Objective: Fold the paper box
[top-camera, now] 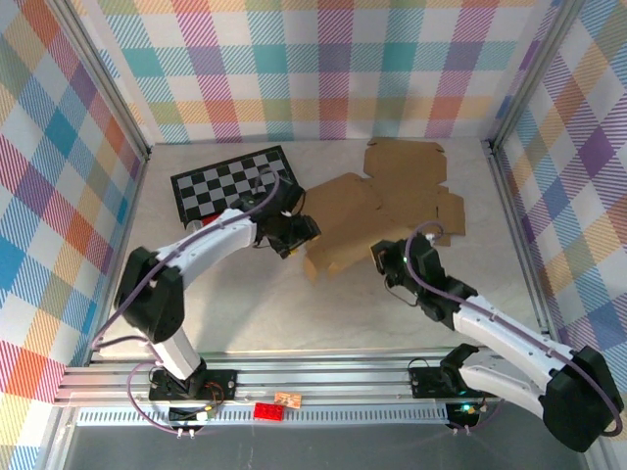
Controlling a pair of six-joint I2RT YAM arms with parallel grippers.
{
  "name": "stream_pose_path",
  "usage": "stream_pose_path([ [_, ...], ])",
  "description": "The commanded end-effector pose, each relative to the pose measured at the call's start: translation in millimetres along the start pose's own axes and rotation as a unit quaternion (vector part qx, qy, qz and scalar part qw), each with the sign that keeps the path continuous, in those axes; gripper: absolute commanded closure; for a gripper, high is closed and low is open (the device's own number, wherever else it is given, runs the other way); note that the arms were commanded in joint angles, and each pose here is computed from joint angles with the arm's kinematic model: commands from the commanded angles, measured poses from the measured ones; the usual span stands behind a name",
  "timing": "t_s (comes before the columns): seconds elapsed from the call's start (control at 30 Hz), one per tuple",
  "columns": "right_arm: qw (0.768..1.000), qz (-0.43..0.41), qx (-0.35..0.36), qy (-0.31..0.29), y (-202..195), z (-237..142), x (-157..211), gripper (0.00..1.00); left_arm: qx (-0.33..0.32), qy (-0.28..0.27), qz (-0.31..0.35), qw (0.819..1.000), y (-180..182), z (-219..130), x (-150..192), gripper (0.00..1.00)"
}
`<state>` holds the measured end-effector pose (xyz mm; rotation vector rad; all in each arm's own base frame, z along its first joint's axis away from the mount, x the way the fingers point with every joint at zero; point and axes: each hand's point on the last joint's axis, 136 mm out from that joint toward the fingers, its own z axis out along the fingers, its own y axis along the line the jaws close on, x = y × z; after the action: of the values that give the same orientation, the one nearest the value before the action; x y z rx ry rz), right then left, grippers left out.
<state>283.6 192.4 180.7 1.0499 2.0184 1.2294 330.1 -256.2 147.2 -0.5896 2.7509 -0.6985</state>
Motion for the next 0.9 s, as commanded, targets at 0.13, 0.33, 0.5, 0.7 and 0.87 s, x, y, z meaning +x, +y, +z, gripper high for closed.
stream_pose_path([
  [0.13,0.991,-0.084,-0.091,0.050,139,19,7,1.00,-0.004,-0.161,0.055,0.985,-5,-113,-41,0.34],
  [0.33,0.986,-0.104,-0.120,0.050,216,24,1,1.00,-0.002,-0.263,0.071,0.962,-1,-189,-57,0.33],
  [0.5,0.992,-0.087,-0.086,0.020,239,-8,-4,1.00,0.002,-0.341,0.081,0.937,7,-256,-65,0.30],
  [0.7,0.997,-0.063,-0.030,-0.022,238,-58,3,1.00,0.013,-0.372,0.080,0.925,3,-294,-70,0.30],
  [0.87,0.998,-0.004,0.047,-0.043,227,-77,13,1.00,0.017,-0.368,0.063,0.928,3,-302,-76,0.32],
])
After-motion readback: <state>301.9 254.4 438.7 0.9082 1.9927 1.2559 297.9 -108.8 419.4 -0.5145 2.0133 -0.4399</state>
